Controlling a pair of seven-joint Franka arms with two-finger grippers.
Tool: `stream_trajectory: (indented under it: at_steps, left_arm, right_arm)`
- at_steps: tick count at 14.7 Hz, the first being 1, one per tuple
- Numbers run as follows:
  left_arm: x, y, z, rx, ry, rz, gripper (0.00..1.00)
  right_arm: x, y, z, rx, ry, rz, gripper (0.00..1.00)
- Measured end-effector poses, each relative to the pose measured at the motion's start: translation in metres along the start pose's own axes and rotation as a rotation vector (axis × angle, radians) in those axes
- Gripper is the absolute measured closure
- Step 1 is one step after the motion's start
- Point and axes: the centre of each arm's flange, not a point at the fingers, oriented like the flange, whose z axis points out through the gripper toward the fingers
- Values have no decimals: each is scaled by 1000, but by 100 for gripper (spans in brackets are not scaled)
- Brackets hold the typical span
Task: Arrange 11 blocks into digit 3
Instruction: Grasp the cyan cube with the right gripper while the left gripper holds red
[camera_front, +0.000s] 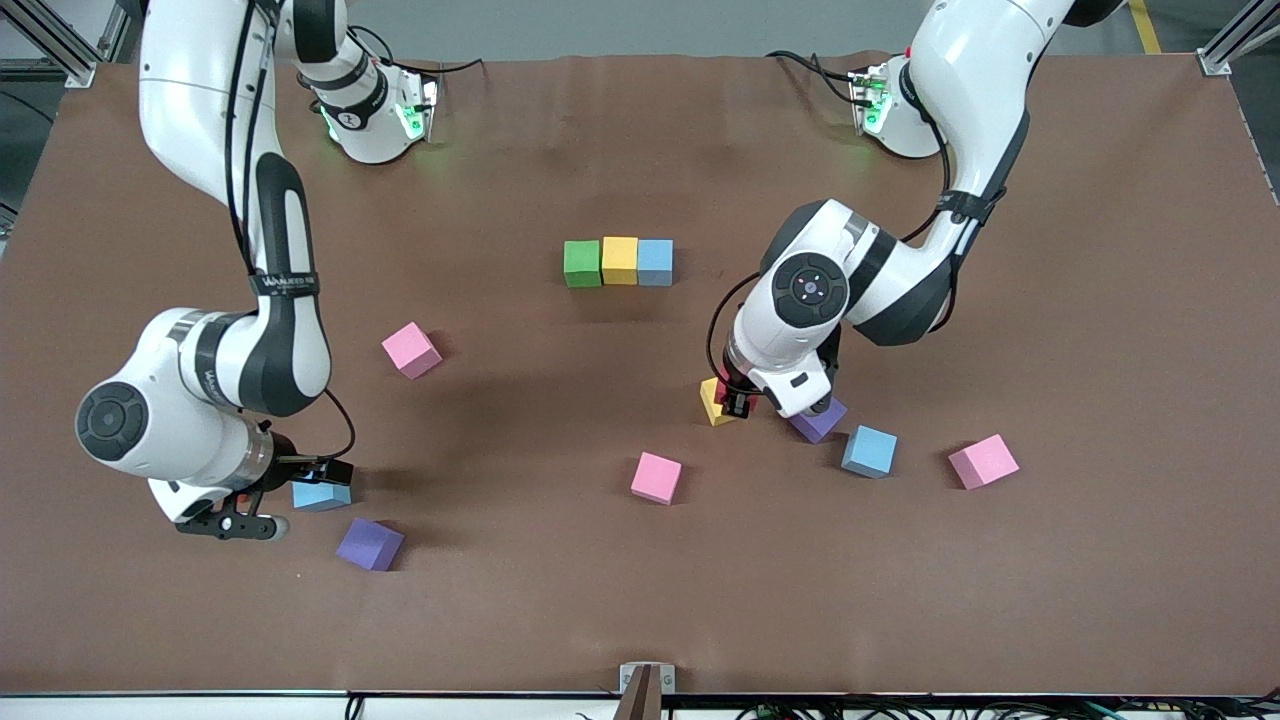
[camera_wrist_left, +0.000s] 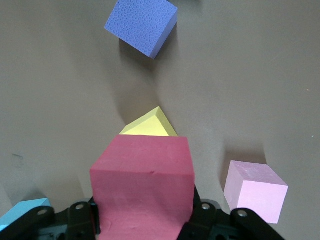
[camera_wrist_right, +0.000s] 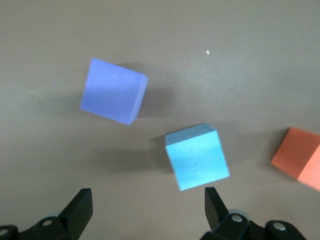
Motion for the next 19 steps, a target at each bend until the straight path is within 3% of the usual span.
stream_trajectory:
  at_steps: [4,7,11,19]
  left_arm:
    - [1,0,0,1,1,-5,40]
    - [5,0,1,18,8,-13,40]
    - [7,0,1,22,10,-15,40]
    - [7,0,1,22,10,-16,40]
  right_arm:
    - [9,17,22,-30,2,-233,1]
    - [17,12,38,-9,0,-309,2]
    - [30,26,66,39,-5,-318,2]
    - [36,42,73,40,-5,-304,2]
